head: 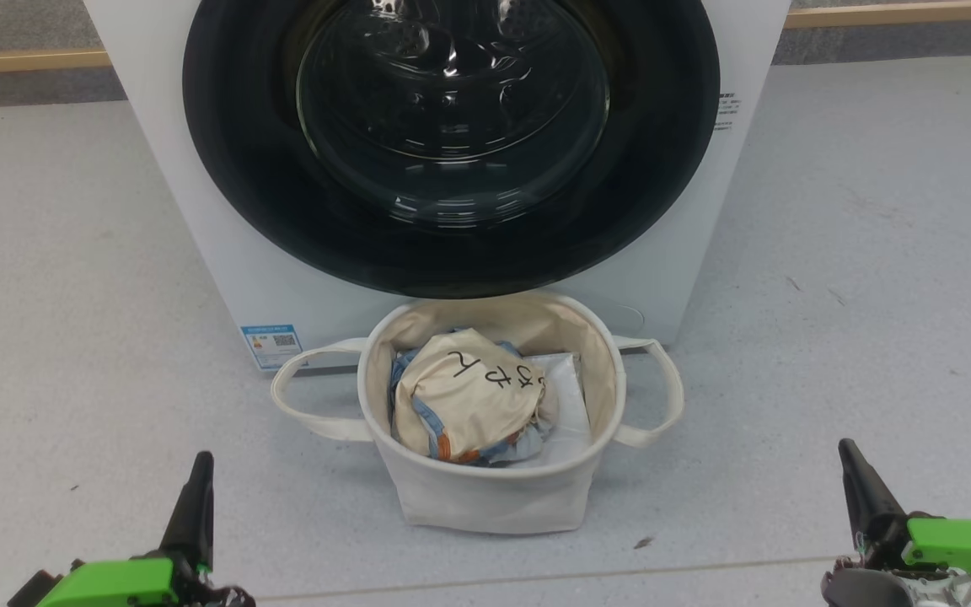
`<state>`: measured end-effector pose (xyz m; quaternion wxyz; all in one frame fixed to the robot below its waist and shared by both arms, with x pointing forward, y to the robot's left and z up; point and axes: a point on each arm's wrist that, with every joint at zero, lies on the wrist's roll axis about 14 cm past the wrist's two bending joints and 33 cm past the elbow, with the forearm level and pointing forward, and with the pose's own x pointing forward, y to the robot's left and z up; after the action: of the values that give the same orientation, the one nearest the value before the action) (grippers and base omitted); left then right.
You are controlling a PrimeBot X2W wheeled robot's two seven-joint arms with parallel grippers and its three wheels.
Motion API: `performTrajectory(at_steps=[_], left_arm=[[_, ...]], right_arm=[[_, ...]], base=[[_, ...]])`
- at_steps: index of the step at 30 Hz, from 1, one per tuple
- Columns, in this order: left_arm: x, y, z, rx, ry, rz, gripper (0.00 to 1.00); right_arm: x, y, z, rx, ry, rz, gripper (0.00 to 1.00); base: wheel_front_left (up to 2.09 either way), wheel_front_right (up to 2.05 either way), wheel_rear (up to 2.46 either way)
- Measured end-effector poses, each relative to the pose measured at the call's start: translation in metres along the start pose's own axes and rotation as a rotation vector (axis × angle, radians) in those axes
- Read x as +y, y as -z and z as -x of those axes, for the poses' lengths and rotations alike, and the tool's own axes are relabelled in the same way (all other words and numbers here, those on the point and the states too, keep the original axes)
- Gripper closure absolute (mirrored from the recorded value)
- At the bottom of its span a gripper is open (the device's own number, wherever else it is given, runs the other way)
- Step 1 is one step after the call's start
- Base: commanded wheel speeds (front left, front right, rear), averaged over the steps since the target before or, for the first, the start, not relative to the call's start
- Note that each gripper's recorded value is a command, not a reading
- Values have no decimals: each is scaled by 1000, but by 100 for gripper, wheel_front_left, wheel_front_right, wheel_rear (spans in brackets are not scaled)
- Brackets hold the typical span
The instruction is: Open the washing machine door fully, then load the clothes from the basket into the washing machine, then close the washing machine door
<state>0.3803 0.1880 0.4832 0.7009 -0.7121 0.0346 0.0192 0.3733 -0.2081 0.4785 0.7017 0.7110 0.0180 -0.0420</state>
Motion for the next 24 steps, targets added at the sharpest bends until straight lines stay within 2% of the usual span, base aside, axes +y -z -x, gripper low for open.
performTrajectory(at_steps=[6,7,14,24], left_arm=[[0,0,0,0,0,0,100],[4,0,1,-1,-11,2,0],[45,2,19,-7,-133,19,0],[41,-3,19,-36,-120,14,0]], right_arm=[[0,0,0,0,0,0,100],[-4,0,1,0,11,-1,0],[-43,1,18,-7,129,-12,0],[-38,0,13,-18,115,28,0]], base=[[0,0,0],[0,0,0],[0,0,0],[0,0,0]])
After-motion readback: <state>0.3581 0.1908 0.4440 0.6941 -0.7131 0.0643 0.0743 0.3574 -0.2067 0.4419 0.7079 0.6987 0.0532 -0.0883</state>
